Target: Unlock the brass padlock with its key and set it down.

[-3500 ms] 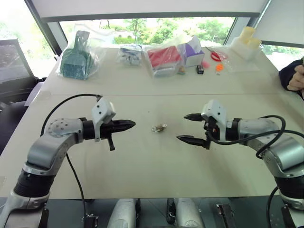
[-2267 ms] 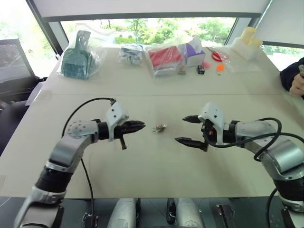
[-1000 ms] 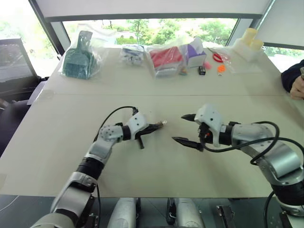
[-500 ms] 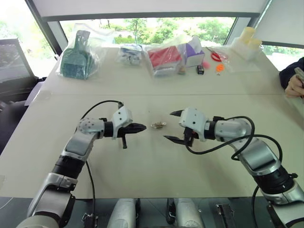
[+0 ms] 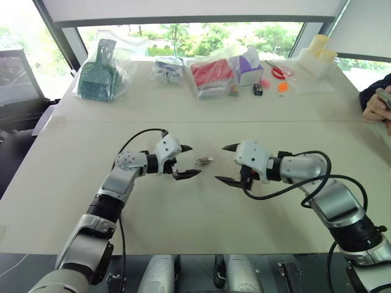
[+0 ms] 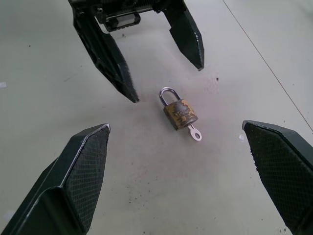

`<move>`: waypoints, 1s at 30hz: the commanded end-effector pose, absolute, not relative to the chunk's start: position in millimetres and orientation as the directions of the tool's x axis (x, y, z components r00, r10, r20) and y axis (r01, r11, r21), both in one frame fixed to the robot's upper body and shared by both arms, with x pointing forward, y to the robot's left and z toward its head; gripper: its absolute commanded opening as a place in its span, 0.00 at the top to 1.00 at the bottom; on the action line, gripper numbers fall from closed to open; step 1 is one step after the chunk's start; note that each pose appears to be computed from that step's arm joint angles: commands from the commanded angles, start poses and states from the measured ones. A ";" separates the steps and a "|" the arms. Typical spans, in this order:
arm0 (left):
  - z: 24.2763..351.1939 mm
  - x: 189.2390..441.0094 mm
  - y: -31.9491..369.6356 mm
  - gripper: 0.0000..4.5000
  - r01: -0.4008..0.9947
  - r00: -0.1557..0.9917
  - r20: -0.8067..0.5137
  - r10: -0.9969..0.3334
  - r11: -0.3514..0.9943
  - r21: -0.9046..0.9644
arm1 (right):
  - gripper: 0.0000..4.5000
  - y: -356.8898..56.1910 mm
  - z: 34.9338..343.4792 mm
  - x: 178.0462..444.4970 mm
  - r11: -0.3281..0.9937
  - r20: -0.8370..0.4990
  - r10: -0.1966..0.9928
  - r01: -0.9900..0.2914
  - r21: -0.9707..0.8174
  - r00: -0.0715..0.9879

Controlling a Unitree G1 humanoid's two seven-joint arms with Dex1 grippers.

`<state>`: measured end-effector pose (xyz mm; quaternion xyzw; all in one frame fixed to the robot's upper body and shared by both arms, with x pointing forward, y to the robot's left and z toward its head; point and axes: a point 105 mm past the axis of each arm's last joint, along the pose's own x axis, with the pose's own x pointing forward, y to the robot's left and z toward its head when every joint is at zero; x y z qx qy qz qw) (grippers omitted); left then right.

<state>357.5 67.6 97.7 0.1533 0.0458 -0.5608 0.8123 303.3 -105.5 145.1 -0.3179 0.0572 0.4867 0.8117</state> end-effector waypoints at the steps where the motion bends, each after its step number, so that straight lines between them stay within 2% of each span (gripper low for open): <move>1: 101.1 362.7 60.5 0.00 0.924 0.361 -0.242 -0.901 0.311 0.224 | 0.00 -105.9 160.0 301.3 0.324 -0.366 0.757 -0.797 -0.509 0.542; 10: 88.2 376.7 53.3 0.00 0.923 0.370 -0.290 -0.883 0.314 0.223 | 0.00 -107.0 159.9 299.6 0.336 -0.364 0.749 -0.791 -0.511 0.553; 13: 85.5 377.1 53.1 0.14 0.924 0.367 -0.298 -0.881 0.309 0.224 | 0.00 -107.1 159.4 299.0 0.337 -0.364 0.748 -0.791 -0.511 0.555; 15: 83.5 376.4 53.3 0.34 0.927 0.361 -0.303 -0.882 0.304 0.219 | 0.00 -106.7 159.3 298.7 0.338 -0.364 0.748 -0.790 -0.511 0.555; 16: 82.3 375.5 52.9 0.47 0.930 0.355 -0.306 -0.883 0.299 0.214 | 0.00 -107.1 159.4 299.1 0.339 -0.364 0.747 -0.789 -0.511 0.557; 19: 80.2 373.4 52.5 0.73 0.936 0.340 -0.311 -0.887 0.288 0.201 | 0.00 -107.6 159.7 299.8 0.340 -0.364 0.745 -0.788 -0.514 0.559; 21: 79.3 372.8 53.1 0.82 0.938 0.336 -0.316 -0.887 0.286 0.195 | 0.00 -107.4 159.8 299.8 0.339 -0.364 0.745 -0.788 -0.515 0.559; 25: 80.2 369.8 60.6 0.82 0.945 0.319 -0.333 -0.887 0.269 0.188 | 0.00 -106.6 160.0 300.2 0.334 -0.364 0.748 -0.788 -0.517 0.556; 30: 102.8 361.4 79.1 0.82 0.953 0.275 -0.326 -0.905 0.212 0.216 | 0.00 -103.2 162.3 302.7 0.319 -0.355 0.753 -0.779 -0.540 0.555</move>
